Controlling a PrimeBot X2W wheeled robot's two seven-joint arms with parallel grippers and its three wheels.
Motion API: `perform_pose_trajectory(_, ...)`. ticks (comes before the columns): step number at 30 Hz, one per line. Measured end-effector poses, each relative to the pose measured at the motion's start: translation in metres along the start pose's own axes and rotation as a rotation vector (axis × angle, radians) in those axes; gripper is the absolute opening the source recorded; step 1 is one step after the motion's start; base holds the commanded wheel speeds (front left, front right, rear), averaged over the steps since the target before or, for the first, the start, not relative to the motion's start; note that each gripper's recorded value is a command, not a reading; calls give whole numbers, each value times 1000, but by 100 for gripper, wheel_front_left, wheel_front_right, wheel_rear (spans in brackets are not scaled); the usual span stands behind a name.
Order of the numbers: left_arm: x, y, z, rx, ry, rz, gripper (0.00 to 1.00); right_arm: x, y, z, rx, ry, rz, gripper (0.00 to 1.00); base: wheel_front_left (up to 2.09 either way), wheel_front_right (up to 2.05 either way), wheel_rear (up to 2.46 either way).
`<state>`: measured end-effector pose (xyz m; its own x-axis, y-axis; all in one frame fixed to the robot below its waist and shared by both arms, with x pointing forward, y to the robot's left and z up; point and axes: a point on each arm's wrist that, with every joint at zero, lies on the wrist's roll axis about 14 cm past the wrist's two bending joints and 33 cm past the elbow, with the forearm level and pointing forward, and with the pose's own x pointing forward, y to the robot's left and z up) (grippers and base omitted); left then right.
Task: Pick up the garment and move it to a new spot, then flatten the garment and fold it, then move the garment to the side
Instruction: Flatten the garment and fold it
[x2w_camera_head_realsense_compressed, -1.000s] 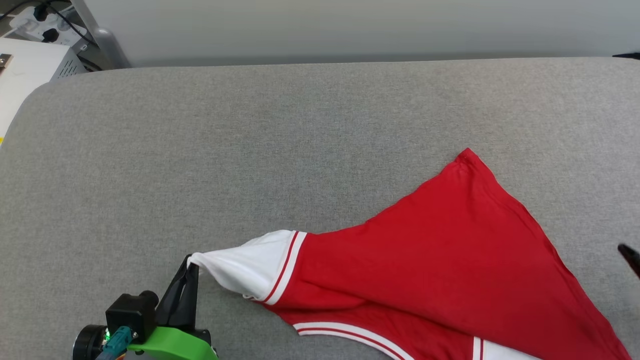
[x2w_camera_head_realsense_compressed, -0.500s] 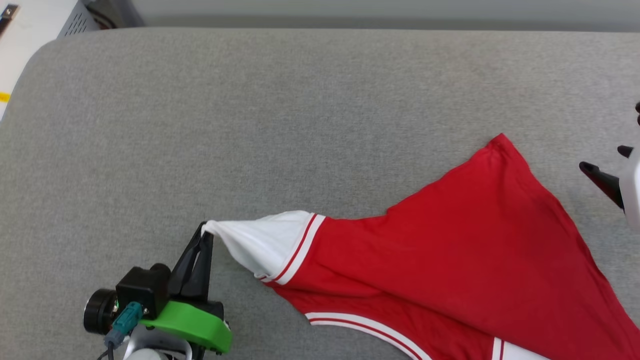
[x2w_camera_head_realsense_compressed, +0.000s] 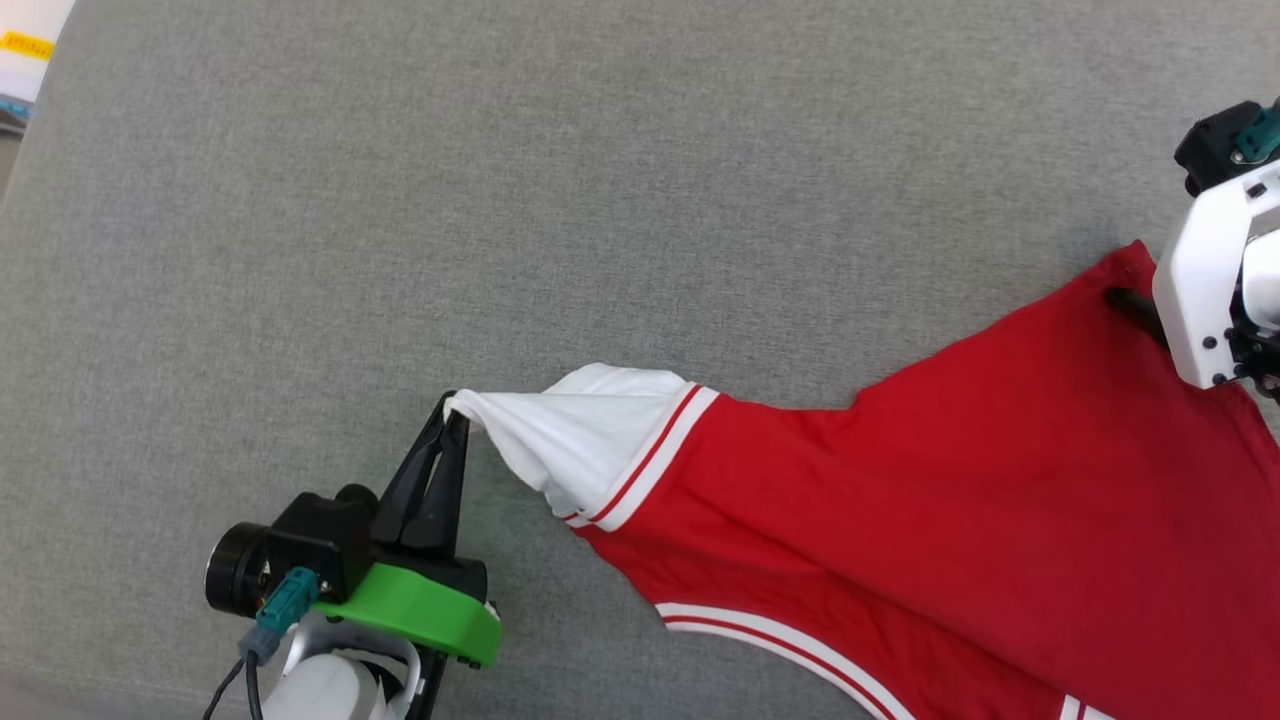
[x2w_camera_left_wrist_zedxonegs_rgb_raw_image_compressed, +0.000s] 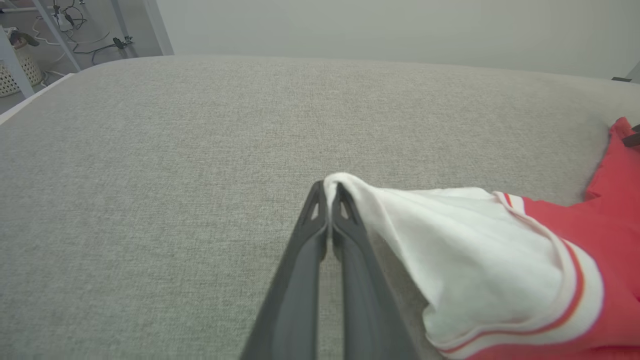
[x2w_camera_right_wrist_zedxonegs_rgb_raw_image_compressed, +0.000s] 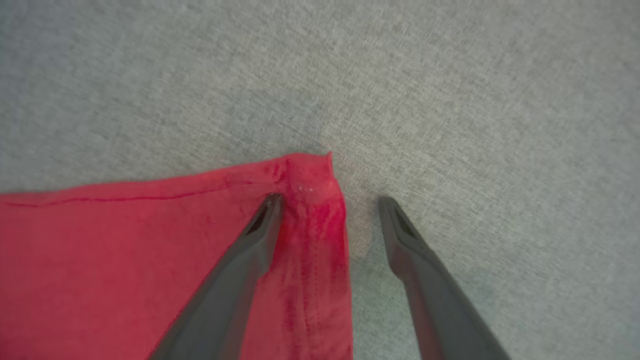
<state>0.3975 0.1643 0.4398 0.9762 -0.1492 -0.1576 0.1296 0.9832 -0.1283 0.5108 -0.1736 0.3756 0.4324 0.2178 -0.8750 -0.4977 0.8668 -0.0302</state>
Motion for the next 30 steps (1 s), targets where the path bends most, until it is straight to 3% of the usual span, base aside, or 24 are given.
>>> perform_pose_trajectory(3,-2,7,-8,0,25,21,0,19,2,-14,-3,64,20,100,0,0,0)
perform_pose_trajectory(4,-2,8,-8,1,25,25,0,19,3,-13,-10,61,20,27,0,0,0)
perform_pose_trajectory(5,-2,9,-8,2,23,27,0,19,3,-12,-13,53,20,0,0,0,0)
perform_pose_trajectory(15,-7,3,13,19,-40,4,0,-14,14,22,-24,-210,29,0,0,0,0)
perform_pose_trajectory(22,-13,-2,54,72,-157,-41,0,-84,-1,65,-34,-526,-37,0,0,0,0)
perform_pose_trajectory(30,0,-21,157,158,-424,-128,0,-179,-12,98,-56,-840,-107,0,0,0,0)
